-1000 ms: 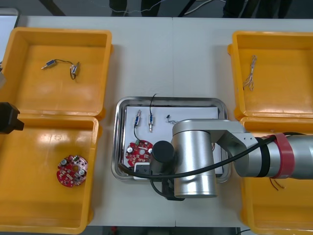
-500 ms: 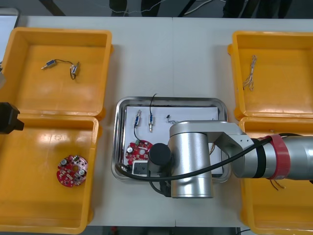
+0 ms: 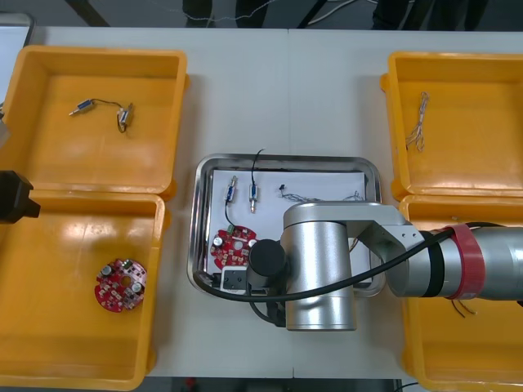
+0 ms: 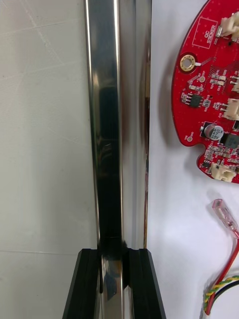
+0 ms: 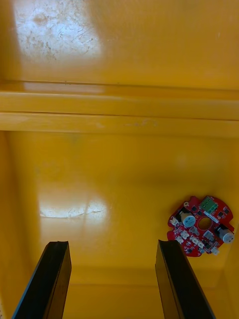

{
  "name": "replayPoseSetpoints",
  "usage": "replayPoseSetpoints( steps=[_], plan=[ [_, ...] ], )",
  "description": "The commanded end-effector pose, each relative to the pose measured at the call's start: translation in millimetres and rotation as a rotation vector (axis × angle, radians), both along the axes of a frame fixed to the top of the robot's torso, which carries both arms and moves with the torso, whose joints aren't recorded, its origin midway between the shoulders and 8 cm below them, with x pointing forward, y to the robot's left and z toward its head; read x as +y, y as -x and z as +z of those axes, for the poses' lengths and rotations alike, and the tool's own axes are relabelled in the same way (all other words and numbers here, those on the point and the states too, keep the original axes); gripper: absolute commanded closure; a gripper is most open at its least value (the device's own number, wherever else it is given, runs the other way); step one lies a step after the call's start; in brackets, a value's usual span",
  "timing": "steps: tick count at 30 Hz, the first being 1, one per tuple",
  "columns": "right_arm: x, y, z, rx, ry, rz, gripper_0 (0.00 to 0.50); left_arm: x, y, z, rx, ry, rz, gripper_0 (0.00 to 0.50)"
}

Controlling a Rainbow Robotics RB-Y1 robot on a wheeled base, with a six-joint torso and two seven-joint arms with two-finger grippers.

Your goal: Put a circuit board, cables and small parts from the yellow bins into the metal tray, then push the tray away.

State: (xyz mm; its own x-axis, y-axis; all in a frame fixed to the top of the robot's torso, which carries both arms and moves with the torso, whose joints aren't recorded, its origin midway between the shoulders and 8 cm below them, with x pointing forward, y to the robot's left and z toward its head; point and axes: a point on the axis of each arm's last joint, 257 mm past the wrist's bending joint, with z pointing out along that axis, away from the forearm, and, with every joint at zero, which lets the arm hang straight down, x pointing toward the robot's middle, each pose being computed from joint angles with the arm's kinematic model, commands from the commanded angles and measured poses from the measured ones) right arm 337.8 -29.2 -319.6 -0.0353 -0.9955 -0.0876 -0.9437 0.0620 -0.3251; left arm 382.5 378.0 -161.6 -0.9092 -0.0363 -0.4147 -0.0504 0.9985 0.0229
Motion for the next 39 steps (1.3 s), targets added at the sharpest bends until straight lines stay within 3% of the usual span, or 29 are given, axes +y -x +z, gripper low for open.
replayPoseSetpoints(
  steps=[1, 16, 39],
  plan=[
    [9, 8, -1, 0.005, -0.006, 0.037, 0.500, 2, 0, 7, -0.031, -0.029, -0.053, 0.000],
    [1, -11, 9, -0.038, 0.012, 0.054, 0.500, 2, 0, 7, -0.031, -0.029, -0.053, 0.000],
    [-1, -53, 40, -0.050, 0.062, 0.062, 0.500, 2, 0, 7, -0.031, -0.029, -0.053, 0.000]
  ],
)
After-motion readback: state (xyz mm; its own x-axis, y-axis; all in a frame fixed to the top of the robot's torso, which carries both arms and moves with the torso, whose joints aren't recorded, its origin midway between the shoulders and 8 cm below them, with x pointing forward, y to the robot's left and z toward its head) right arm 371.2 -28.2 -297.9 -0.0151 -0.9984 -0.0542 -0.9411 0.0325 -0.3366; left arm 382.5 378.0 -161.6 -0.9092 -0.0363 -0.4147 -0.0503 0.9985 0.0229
